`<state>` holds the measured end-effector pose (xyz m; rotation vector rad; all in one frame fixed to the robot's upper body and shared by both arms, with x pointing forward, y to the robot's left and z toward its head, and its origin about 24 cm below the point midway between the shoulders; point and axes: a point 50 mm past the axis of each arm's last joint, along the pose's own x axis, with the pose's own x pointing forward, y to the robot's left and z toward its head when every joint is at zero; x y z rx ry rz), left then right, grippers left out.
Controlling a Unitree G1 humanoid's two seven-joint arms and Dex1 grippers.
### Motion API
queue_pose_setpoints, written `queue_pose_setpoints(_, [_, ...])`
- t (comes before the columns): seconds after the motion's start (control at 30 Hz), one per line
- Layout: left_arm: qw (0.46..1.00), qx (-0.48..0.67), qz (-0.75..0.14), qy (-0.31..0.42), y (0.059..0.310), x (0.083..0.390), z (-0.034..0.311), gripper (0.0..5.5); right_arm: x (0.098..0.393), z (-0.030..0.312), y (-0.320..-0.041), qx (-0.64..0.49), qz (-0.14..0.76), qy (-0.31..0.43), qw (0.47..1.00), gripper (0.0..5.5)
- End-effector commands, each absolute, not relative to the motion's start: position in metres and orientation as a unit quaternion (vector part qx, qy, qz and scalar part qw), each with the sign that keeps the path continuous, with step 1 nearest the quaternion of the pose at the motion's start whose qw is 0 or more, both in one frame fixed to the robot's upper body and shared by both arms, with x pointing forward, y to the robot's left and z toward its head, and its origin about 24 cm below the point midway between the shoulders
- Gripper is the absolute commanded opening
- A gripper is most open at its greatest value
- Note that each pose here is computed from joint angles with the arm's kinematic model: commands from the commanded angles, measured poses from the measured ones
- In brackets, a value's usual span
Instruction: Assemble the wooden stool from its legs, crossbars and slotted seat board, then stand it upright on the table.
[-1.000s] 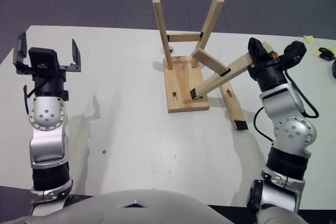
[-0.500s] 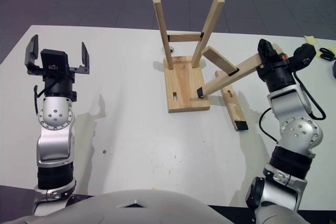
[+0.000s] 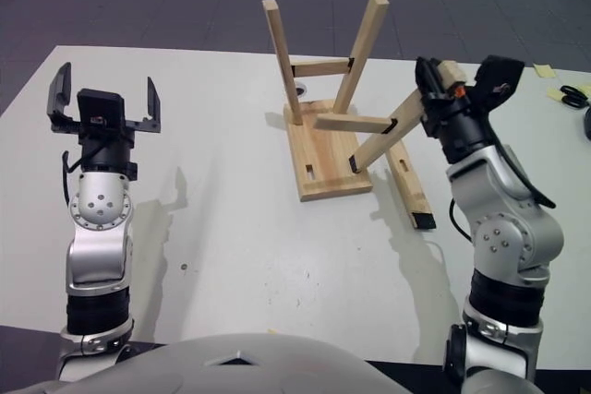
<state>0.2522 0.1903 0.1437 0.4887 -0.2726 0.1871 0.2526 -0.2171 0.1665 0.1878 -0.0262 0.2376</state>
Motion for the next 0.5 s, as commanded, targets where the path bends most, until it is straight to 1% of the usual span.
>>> queue_pose_setpoints(0.03, [0.955,0.248,0.088,-0.136,0.187,0.251,0.144,5.4,0.229,0.093,-0.22,0.015,0.114,0.213,0.97,1.01])
queue_pose_setpoints(0.1, [0.955,0.25,0.084,-0.137,0.186,0.252,0.144,5.4,0.226,0.092,-0.217,-0.017,0.143,0.231,0.962,1.03])
queue_pose_setpoints(0.17, [0.955,0.25,0.085,-0.136,0.186,0.252,0.144,5.4,0.228,0.09,-0.212,-0.025,0.164,0.244,0.955,1.05])
queue_pose_setpoints(0.23, [0.956,0.249,0.083,-0.132,0.184,0.253,0.142,5.4,0.241,0.089,-0.202,-0.006,0.18,0.248,0.952,1.07])
queue_pose_setpoints(0.27, [0.956,0.248,0.079,-0.131,0.182,0.254,0.141,5.4,0.251,0.089,-0.199,0.023,0.178,0.256,0.95,1.07])
queue_pose_setpoints(0.37, [0.956,0.253,0.067,-0.132,0.179,0.257,0.141,5.4,0.271,0.086,-0.196,0.073,0.17,0.293,0.938,1.07])
queue_pose_setpoints(0.43, [0.957,0.253,0.061,-0.129,0.178,0.259,0.141,5.4,0.28,0.089,-0.196,0.054,0.178,0.3,0.936,1.06])
queue_pose_setpoints(0.5, [0.957,0.253,0.058,-0.127,0.177,0.259,0.14,5.4,0.284,0.095,-0.194,-0.004,0.205,0.294,0.934,1.05])
